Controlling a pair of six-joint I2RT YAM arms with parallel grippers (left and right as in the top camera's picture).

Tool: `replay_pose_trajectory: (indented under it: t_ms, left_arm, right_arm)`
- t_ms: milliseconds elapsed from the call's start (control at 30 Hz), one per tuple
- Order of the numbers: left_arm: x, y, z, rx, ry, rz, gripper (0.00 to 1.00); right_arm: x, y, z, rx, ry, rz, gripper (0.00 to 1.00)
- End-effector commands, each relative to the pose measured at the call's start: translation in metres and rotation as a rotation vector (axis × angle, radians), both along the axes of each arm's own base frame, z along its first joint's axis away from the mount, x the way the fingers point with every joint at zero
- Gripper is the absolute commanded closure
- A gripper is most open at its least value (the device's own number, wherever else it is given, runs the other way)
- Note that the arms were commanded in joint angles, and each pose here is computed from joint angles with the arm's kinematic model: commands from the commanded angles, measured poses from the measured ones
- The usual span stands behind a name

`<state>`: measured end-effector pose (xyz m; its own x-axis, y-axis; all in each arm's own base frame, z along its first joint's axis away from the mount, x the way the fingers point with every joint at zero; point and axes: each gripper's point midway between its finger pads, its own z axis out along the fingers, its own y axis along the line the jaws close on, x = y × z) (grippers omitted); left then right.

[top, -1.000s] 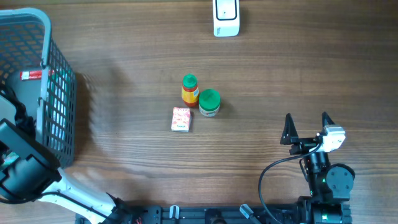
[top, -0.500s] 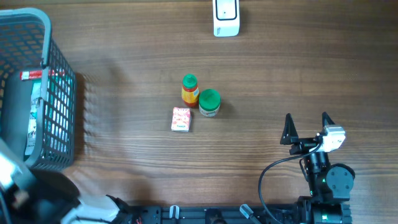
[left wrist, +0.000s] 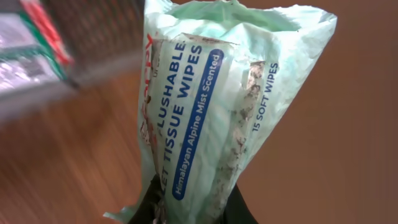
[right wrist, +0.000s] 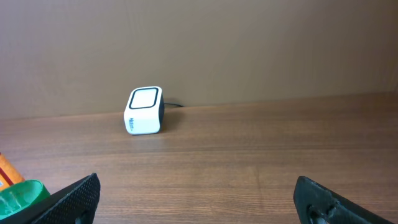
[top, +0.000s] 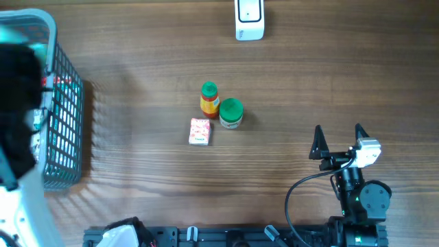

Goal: Scan the item barcode
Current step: 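Reach left gripper into basket and grasp the green wipes pack, then carry the wipes pack with left gripper toward the white scanner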

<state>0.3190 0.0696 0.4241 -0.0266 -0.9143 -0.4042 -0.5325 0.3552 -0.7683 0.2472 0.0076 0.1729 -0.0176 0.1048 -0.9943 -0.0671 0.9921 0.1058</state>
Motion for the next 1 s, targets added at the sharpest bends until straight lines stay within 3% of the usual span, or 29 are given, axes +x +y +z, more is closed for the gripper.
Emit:
replay_pose_trajectory:
  t_ms: [0,133,300,467,733,967]
  left_arm:
    - [0.017,-0.06,-0.009,0.076,0.04,-0.137,0.96]
    - [0.039,-0.156,-0.039,0.196,0.111,-0.434,0.96]
    - [0.053,-0.275,-0.082,0.503,0.143,-0.752,0.96]
    - [0.05,-0.342,-0.151,0.672,0.261,-0.848,0.96]
    - [0.04,-0.402,-0.271,0.783,0.465,-0.977,0.96]
    - [0.04,-0.421,-0.338,0.731,0.565,-1.008,0.96]
  right_arm:
    - [0.0,0.001,0.001,0.002,-0.006,0.004,0.0]
    - [0.0,0.001,0.001,0.002,-0.006,0.004,0.0]
    - [0.0,0.001,0.001,0.002,-0.006,0.004,0.0]
    - [0.0,0.001,0.001,0.002,-0.006,0.004,0.0]
    - [0.0,0.001,0.001,0.002,-0.006,0.004,0.0]
    - [0.0,0.001,0.001,0.002,-0.006,0.004,0.0]
